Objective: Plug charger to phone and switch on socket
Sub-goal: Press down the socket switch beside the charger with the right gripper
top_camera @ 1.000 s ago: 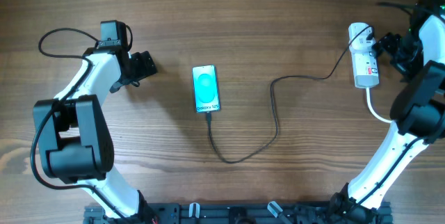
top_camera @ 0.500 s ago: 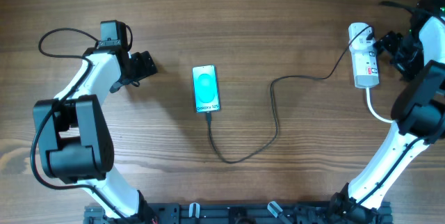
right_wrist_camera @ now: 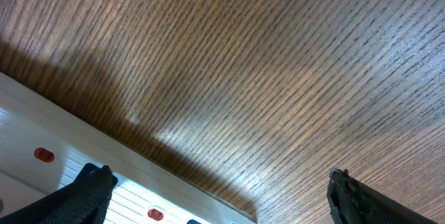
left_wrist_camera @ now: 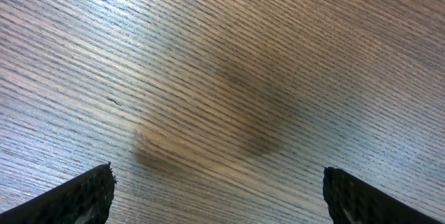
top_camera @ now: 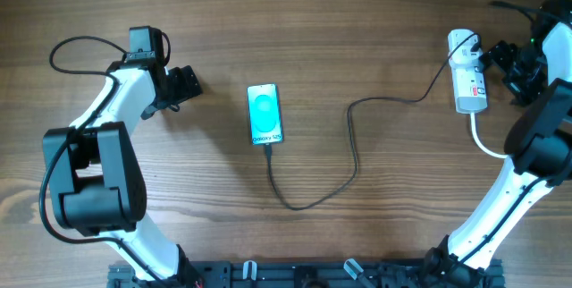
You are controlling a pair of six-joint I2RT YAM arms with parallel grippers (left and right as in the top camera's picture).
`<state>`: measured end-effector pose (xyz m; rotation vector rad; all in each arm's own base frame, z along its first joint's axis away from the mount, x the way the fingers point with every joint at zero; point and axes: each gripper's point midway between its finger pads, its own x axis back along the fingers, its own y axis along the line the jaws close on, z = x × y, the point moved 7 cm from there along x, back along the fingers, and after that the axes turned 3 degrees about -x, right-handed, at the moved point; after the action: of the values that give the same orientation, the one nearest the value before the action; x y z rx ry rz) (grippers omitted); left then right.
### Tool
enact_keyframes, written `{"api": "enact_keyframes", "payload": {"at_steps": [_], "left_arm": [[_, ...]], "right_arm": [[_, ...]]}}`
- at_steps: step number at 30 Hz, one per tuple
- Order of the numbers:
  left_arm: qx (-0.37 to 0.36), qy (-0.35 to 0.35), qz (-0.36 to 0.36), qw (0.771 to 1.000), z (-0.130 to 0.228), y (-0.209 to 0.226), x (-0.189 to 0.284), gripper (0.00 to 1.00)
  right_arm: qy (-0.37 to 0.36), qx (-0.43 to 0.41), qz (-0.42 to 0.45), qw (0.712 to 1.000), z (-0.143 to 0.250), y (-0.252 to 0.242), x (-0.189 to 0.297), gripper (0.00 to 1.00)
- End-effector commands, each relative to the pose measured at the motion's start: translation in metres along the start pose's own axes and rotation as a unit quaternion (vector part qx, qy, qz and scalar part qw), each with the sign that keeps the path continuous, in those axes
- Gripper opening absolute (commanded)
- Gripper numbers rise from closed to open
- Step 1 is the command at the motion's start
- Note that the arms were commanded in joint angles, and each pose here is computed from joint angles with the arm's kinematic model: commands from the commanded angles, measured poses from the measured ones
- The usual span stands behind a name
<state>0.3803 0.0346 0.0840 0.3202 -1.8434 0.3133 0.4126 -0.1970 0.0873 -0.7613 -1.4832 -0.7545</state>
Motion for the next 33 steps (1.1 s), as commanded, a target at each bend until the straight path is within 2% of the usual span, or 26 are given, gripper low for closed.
{"api": "enact_keyframes", "payload": {"at_steps": [1, 14, 28, 33], "left_arm": [[-0.007, -0.009, -0.005, 1.0, -0.006, 0.002, 0.003, 1.0], [-0.007, -0.009, -0.005, 1.0, -0.006, 0.002, 0.003, 1.0], [-0.007, -0.009, -0.005, 1.0, -0.006, 0.002, 0.003, 1.0], [-0.007, -0.009, -0.005, 1.0, -0.006, 0.002, 0.003, 1.0]], "right_arm": [[0.023, 0.023, -0.021, 0.999, 0.01, 0.013, -0.014, 1.0], [0.008, 0.023, -0.03, 0.999, 0.005, 0.015, -0.014, 1.0], [0.043, 0.036, -0.007, 0.998, 0.017, 0.007, -0.014, 1.0], [0.051, 0.051, -0.032, 0.997, 0.019, 0.013, -0.014, 1.0]]}}
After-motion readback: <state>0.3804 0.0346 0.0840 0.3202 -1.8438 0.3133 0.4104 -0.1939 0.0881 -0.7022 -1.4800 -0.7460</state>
